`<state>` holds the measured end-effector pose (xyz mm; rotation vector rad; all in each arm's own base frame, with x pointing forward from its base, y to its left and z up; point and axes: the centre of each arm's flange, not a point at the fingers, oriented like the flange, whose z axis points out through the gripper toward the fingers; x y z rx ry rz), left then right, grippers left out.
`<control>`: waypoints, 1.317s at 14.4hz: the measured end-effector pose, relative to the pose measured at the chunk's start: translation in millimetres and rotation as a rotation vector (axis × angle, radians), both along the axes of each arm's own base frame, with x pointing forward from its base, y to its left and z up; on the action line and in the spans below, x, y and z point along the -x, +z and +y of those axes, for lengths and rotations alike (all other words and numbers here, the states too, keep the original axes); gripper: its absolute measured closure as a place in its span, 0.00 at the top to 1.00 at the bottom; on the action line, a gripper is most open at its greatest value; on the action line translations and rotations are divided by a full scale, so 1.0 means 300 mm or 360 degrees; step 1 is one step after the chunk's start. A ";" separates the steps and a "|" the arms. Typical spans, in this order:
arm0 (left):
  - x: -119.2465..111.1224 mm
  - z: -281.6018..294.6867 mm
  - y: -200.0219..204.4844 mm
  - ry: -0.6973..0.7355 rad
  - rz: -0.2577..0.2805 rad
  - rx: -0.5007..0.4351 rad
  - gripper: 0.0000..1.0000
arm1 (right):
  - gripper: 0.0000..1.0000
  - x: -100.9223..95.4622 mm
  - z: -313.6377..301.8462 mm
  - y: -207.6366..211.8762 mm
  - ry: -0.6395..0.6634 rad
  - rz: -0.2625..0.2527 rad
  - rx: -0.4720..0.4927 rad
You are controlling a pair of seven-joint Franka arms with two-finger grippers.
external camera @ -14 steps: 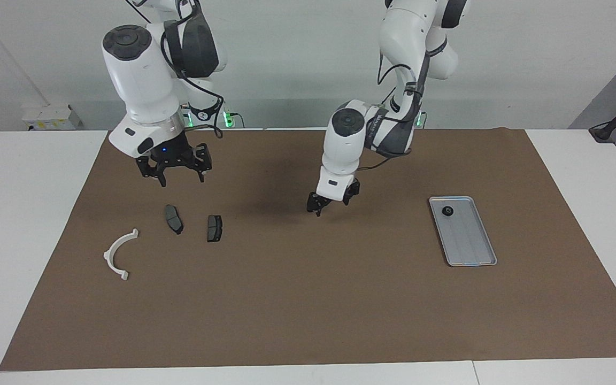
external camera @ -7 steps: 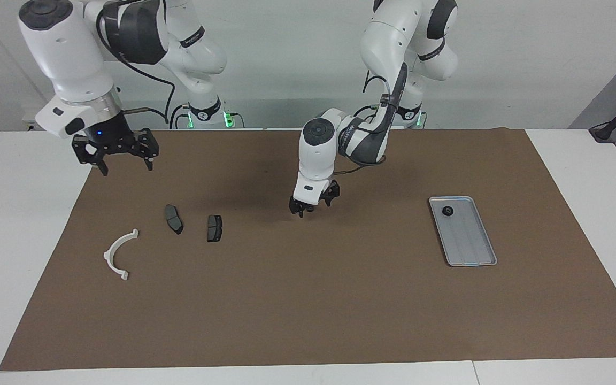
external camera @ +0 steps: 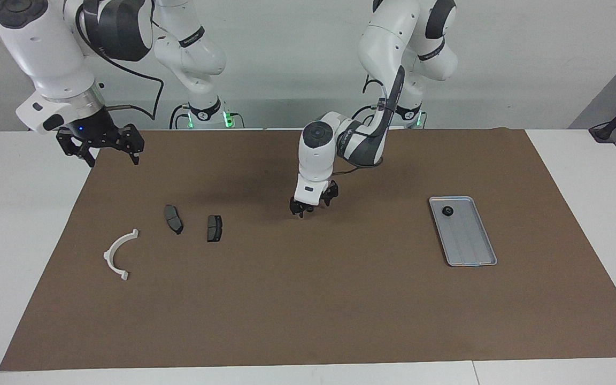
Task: Pick bearing gear from pile to tray
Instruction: 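Reach the left gripper to the center bearing while the right gripper retracts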
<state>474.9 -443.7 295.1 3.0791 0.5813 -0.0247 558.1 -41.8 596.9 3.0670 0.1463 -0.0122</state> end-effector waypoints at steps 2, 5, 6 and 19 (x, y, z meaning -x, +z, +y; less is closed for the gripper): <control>0.008 -0.006 -0.004 0.0008 -0.0004 0.0004 1.00 | 1.00 0.004 -0.001 0.014 -0.0002 -0.0011 0.0002; 0.011 -0.005 -0.004 0.0011 -0.0003 0.0003 0.91 | 1.00 0.006 -0.027 0.016 -0.0031 -0.0016 -0.0033; 0.016 -0.005 -0.009 0.0008 0.0001 0.0000 0.90 | 1.00 0.007 -0.037 0.015 -0.0043 -0.0017 -0.0044; 0.050 -0.027 -0.002 -0.0012 -0.0007 0.0007 0.40 | 1.00 0.050 -0.038 -0.018 -0.0056 0.0133 -0.0063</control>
